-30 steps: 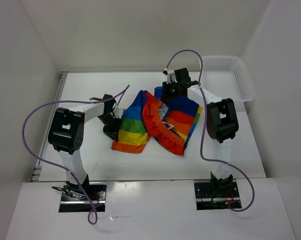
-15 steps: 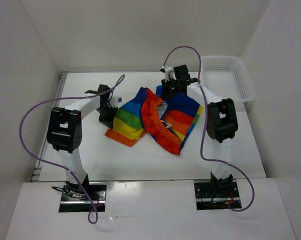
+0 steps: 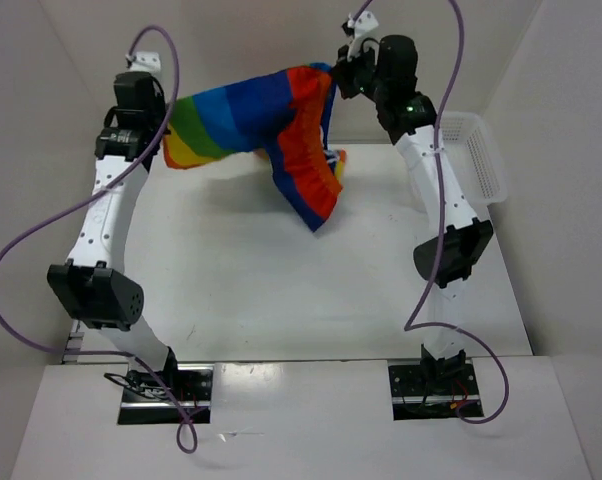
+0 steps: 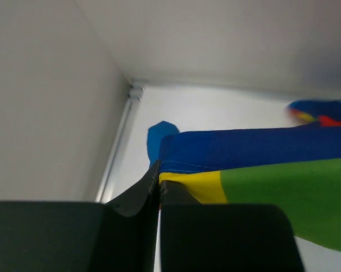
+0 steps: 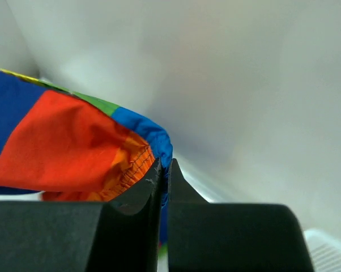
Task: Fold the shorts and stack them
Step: Flatten the shorts out, then fold the shorts
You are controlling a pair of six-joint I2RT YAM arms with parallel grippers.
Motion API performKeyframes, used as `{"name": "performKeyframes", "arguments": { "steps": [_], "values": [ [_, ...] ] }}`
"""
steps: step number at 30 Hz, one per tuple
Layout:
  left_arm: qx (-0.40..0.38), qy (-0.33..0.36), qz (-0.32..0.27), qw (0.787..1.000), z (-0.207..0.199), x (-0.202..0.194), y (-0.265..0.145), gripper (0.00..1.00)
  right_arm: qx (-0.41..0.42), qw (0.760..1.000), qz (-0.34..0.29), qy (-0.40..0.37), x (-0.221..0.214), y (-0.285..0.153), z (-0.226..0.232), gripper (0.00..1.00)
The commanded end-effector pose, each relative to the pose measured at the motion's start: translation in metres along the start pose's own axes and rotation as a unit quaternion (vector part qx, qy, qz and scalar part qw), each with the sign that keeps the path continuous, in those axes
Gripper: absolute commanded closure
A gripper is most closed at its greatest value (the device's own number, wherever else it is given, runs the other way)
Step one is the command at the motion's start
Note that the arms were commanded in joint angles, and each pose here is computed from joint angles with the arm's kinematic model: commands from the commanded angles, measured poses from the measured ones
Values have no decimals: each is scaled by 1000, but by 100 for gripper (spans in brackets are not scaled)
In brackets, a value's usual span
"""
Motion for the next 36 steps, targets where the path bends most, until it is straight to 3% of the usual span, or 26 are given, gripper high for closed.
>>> {"name": "performKeyframes", "arguments": {
  "steps": [1,5,8,9,10,13,16,18,20,22,26,30,32,35,36],
  "values": [
    [81,-46,-90,992,44,47,-45,100,-65,991,-104,-56,92,-61,-5,100],
    [91,-49,-94,990,54,31,-75,100,-52,992,-80,-85,91,-89,2,100],
    [94,-37,-65,993,55,-1,-83,100,-31,996,-1,-80,40,-97,11,100],
    [94,-38,-68,992,58,-4,-91,100,-26,996,-1,-85,41,-110,15,100],
    [93,-33,-56,993,58,-13,-94,100,-11,995,41,-89,8,-107,18,100],
    [25,1,1,1000,40,-56,-107,100,49,987,100,-112,-34,-128,34,100],
    [-62,36,74,995,20,-109,-125,100,144,954,222,-141,-136,-156,56,100],
    [-108,54,132,984,13,-149,-140,100,173,938,256,-155,-164,-180,65,100],
    [-151,62,168,972,6,-174,-151,100,225,905,311,-183,-209,-204,83,100],
    [-189,68,178,963,1,-191,-168,100,234,893,331,-197,-228,-227,89,100],
    [-303,64,213,927,-13,-221,-203,97,276,875,336,-213,-235,-255,108,100],
    [-352,64,247,901,-24,-230,-209,96,346,845,340,-223,-236,-280,139,100],
    [-345,73,271,896,-28,-234,-201,96,358,843,329,-229,-232,-288,149,100],
    [-320,86,244,911,-34,-221,-183,97,324,873,318,-179,-222,-280,154,100],
    [-279,92,216,931,-31,-209,-171,98,300,891,303,-157,-211,-270,154,100]
  ]
}}
Point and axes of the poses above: each gripper's point midway between its finger pads, its own y axis out along the fingers, its own z axis along the line the jaws close on, x = y × z, the point moved 8 cm from there along -y, back along the fingers, and after that the axes turned 1 degree about y, right-handed, at the moved point
